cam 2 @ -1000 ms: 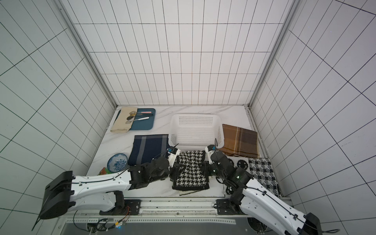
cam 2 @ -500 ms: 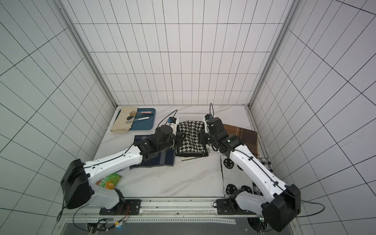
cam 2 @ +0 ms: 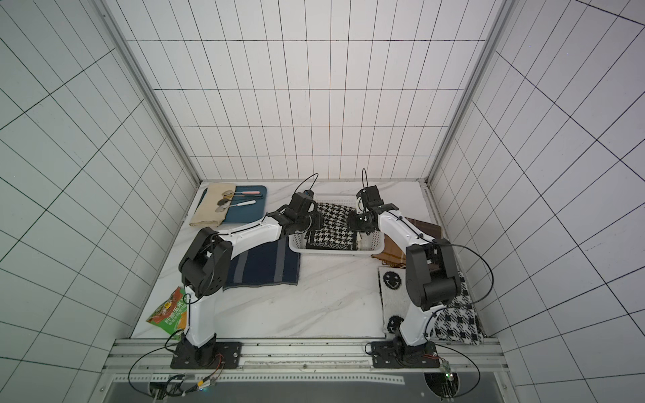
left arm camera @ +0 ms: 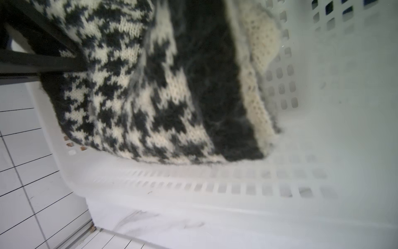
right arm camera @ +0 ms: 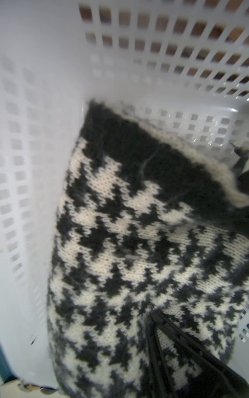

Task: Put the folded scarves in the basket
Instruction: Place the scarf in the basket.

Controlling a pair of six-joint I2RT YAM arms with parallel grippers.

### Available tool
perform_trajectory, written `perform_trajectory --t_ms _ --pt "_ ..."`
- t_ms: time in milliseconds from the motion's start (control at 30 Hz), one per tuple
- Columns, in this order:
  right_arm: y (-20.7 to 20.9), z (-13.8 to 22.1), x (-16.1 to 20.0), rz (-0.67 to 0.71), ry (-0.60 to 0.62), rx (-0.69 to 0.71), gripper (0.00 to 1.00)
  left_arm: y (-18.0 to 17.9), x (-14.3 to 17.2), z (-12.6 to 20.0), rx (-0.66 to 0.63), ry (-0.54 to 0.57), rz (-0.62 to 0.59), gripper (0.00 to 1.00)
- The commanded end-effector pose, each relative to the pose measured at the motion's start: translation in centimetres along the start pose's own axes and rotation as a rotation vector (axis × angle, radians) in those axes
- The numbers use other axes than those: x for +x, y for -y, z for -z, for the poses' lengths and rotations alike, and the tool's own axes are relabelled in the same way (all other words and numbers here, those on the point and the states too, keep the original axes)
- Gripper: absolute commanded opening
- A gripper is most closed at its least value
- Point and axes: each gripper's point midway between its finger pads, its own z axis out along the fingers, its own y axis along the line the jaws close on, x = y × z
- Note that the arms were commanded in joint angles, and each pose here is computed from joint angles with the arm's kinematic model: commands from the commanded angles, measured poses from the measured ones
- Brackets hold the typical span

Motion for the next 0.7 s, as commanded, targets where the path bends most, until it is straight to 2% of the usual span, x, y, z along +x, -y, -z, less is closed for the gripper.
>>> perform_trajectory --t_ms 0,100,133,167,267,333,400,500,633,667 --pt "-0.8 -0.3 0.1 0.022 -0.036 -0.041 0.05 0.1 -2.6 -0.5 0.025 0.071 0.018 0.16" --pt "0.2 -1.4 0.3 0.021 -0.057 -0.002 0.1 -0.7 -1.9 -1.4 0.015 0.044 0.028 0.19" --pt "0.5 -1.5 0.3 0.021 -0.06 0.012 0.13 -1.0 -1.7 -1.6 0.011 0.038 0.032 0.22" --pt "0.6 -1.6 0.3 0.021 -0.063 0.018 0.17 -1.2 -1.5 -1.6 0.005 0.032 0.035 0.32" --pt "1.2 -1.5 -0.1 0.034 -0.046 0.058 0.33 -1.3 -1.4 -1.3 0.001 0.031 0.031 0.35" --pt "1.3 -0.9 -0.6 0.05 -0.022 0.081 0.39 -1.1 -1.5 -0.9 0.004 0.035 0.029 0.45" --pt "1.1 -0.1 -1.2 0.066 0.006 0.089 0.4 -1.0 -1.8 -0.4 0.006 0.044 0.03 0.52" --pt "0.5 1.2 -1.5 0.09 0.058 0.106 0.4 -0.7 -2.0 0.4 0.017 0.055 0.026 0.72" --pt "0.4 2.5 -1.5 0.127 0.102 0.164 0.4 -0.7 -2.1 0.6 0.013 0.061 0.019 0.74" --pt "0.2 2.8 -1.4 0.145 0.113 0.184 0.4 -0.7 -2.3 0.9 0.009 0.07 0.017 0.77"
